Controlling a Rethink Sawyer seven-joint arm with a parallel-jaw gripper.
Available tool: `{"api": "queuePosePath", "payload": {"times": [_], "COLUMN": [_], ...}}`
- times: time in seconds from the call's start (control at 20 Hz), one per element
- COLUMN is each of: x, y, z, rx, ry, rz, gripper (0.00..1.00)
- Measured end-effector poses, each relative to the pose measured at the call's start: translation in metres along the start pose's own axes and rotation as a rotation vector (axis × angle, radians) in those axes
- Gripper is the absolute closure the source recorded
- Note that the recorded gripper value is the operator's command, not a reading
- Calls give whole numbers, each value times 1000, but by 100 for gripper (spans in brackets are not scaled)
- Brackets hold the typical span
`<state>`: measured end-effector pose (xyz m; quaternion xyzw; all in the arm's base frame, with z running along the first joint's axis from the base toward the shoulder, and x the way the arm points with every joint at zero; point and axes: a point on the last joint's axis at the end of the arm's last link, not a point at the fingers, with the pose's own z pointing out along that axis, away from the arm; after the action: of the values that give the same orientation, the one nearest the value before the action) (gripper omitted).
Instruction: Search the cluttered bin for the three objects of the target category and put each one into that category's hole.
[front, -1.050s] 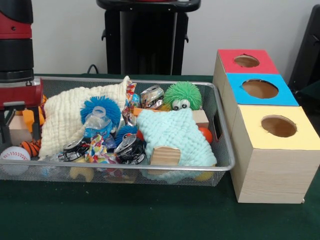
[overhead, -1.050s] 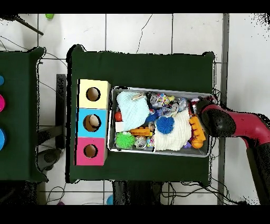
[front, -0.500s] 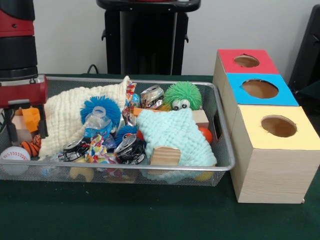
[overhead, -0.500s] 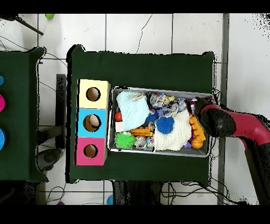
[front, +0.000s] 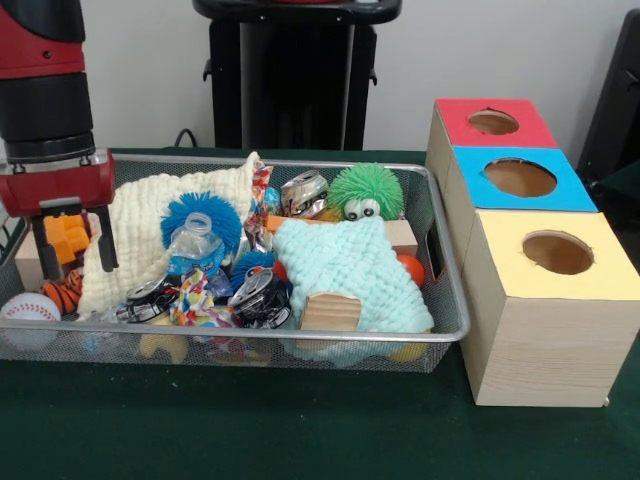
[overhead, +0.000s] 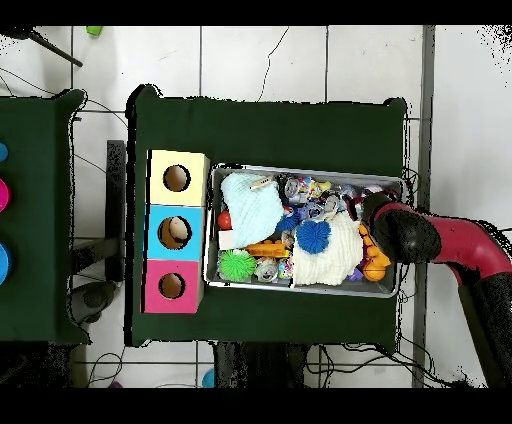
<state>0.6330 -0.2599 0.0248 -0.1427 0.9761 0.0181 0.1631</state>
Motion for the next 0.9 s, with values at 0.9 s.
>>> {"api": "queuePosePath", "payload": {"times": [0.9], "x": [15], "y": [0], "z": [7], "rx": [-1], "ry": [27], "rz": [3], "gripper": [0]}}
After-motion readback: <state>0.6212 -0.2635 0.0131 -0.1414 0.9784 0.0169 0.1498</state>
